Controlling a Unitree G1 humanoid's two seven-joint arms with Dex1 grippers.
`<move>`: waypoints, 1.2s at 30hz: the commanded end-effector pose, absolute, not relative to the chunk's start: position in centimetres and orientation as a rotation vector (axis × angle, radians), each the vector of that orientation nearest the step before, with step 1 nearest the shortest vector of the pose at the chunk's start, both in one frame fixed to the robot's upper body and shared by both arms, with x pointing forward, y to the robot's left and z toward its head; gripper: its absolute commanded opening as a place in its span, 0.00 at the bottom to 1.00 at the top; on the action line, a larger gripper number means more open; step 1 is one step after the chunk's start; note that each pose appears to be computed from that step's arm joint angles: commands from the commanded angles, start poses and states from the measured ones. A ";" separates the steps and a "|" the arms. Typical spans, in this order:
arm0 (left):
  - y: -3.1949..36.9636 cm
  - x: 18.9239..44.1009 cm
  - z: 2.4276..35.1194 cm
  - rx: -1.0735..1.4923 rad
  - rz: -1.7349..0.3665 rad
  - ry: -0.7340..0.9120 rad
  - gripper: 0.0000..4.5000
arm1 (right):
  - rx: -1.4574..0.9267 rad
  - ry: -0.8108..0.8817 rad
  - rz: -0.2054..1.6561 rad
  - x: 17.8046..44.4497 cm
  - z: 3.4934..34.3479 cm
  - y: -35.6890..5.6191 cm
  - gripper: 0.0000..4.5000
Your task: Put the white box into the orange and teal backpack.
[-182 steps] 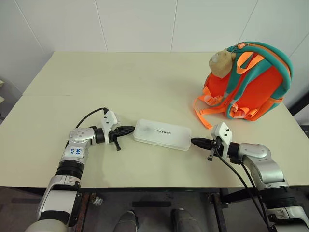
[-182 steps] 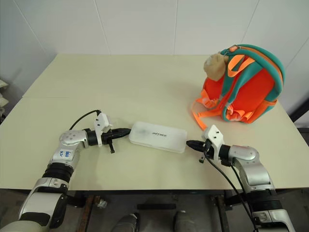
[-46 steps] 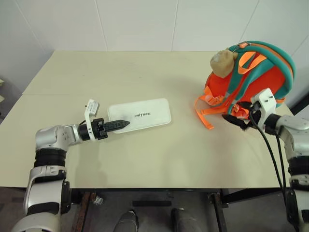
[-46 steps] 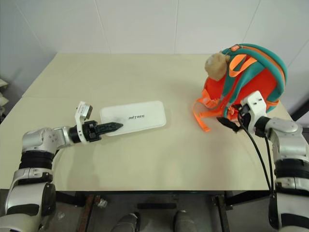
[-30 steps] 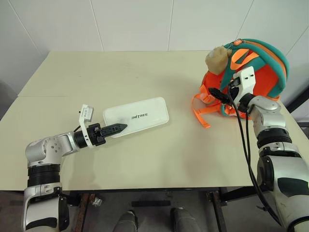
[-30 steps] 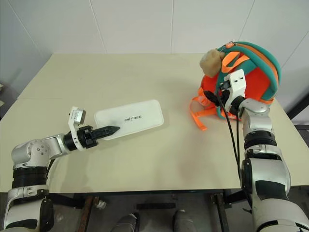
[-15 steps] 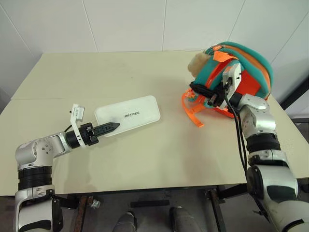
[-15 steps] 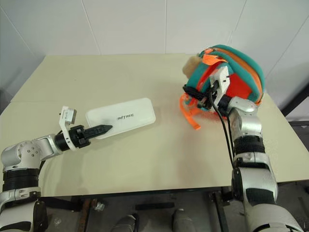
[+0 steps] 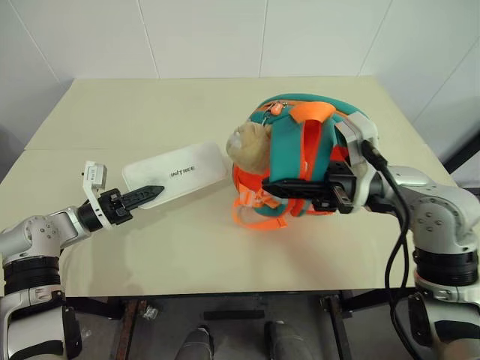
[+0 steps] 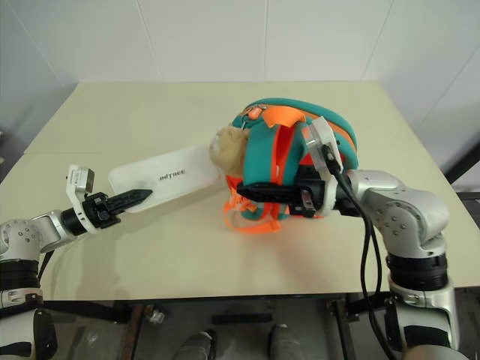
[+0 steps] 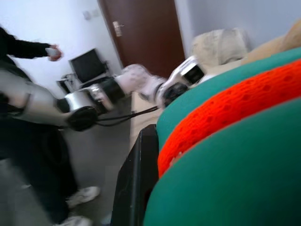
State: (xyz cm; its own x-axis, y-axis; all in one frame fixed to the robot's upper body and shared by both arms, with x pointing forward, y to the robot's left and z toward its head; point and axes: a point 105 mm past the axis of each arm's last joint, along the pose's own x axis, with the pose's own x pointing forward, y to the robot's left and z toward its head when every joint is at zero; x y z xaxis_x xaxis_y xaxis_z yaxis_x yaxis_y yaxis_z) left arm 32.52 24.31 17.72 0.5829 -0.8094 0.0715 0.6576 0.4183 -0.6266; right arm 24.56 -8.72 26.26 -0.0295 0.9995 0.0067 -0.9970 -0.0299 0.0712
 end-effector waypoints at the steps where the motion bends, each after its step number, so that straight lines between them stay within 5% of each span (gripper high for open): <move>1: 24.7 31.8 20.3 -0.592 -0.992 0.129 0.31 | 0.054 0.102 1.713 21.8 26.5 -9.7 0.00; 4: 24.5 31.4 20.8 -0.543 -1.015 0.093 0.31 | 0.059 0.185 1.765 20.8 26.8 -11.1 0.00; 13: 22.7 28.9 24.3 -0.356 -1.146 -0.079 0.31 | -0.028 0.187 1.636 23.5 25.3 -11.3 0.00; 22: 21.5 25.7 26.1 -0.194 -1.252 -0.072 0.31 | -0.020 0.207 1.603 24.6 23.9 -11.3 0.00; 28: 20.3 26.3 25.1 -0.067 -1.305 -0.027 0.31 | -0.019 0.210 1.604 25.0 23.5 -10.8 0.00; 36: 17.8 32.1 24.8 0.248 -1.222 -0.013 0.31 | -0.022 0.201 1.623 25.1 23.6 -10.3 0.00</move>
